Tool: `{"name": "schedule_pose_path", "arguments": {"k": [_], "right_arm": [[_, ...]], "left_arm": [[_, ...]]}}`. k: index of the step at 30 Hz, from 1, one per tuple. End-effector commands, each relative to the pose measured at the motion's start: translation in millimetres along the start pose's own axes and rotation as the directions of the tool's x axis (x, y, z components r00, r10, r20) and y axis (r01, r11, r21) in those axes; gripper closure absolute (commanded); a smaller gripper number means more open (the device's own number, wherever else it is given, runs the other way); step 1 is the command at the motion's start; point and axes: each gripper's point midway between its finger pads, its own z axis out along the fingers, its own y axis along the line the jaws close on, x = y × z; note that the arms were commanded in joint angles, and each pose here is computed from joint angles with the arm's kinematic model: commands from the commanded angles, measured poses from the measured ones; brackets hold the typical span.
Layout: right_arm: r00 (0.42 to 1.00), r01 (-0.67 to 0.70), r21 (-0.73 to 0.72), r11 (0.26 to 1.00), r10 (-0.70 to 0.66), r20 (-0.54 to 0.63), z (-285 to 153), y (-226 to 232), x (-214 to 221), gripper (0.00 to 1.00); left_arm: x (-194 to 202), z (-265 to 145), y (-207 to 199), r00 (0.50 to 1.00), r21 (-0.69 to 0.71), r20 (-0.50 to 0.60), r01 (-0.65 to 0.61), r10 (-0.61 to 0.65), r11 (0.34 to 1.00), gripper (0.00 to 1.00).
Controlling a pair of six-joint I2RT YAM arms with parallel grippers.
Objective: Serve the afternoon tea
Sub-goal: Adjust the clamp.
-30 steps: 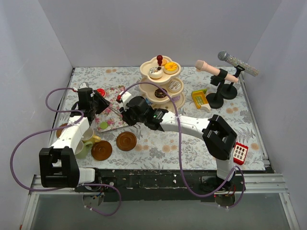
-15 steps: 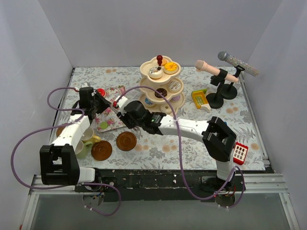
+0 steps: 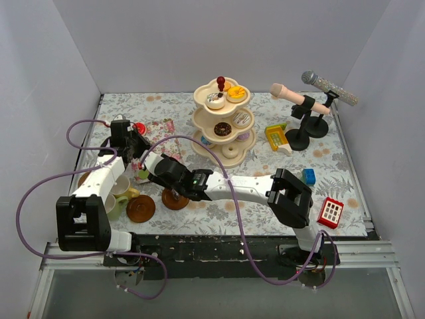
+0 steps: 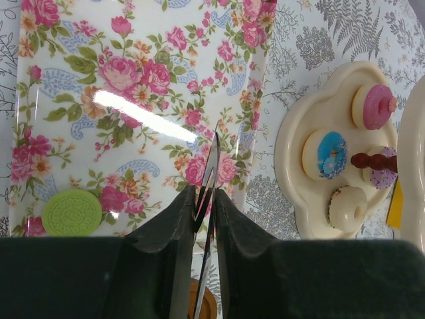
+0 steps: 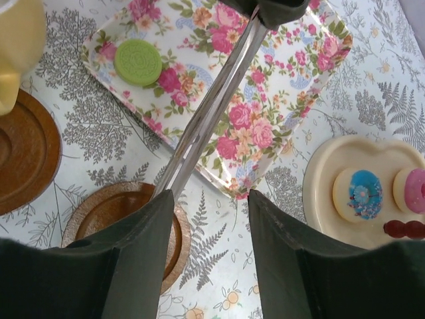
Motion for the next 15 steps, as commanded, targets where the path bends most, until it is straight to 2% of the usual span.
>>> {"name": "schedule_pose_path", "arguments": {"k": [1, 2, 3, 5, 10, 15], "right_arm": [[0.995, -0.093, 0.069, 0.993, 0.091, 0.034, -8.3, -8.3, -14.7, 0.42], [0.992, -0.119, 0.059, 0.991, 0.117, 0.036, -8.6, -4.6, -12.4, 0.4], [0.99, -0.135, 0.053, 0.989, 0.133, 0.045, -8.9, -1.8, -12.8, 0.33], [0.992, -0.118, 0.041, 0.992, 0.116, 0.041, -7.8, 7.4, -10.5, 0.14], [0.998, -0.06, 0.056, 0.997, 0.06, 0.002, 7.7, 23.8, -0.3, 0.15], [0.999, -0.014, 0.147, 0.989, 0.02, -0.043, 30.2, 21.8, 16.0, 0.2]], "left_arm": [[-14.0, -5.2, -12.2, 1.0, 0.03, 0.025, 0.0, -0.001, 1.0, 1.0], [-13.8, -4.6, -11.7, 1.0, 0.025, 0.021, 0.004, -0.005, 1.0, 1.0], [-14.4, -3.4, -11.9, 1.0, 0.021, 0.018, 0.008, -0.008, 1.0, 1.0], [-15.2, -2.4, -12.8, 1.0, 0.017, 0.013, 0.016, -0.016, 1.0, 1.0], [-15.3, -1.1, -13.5, 1.0, 0.013, 0.005, 0.027, -0.027, 1.0, 1.0], [-13.2, -0.6, -13.3, 0.999, 0.012, -0.005, 0.034, -0.034, 0.999, 1.0]]}}
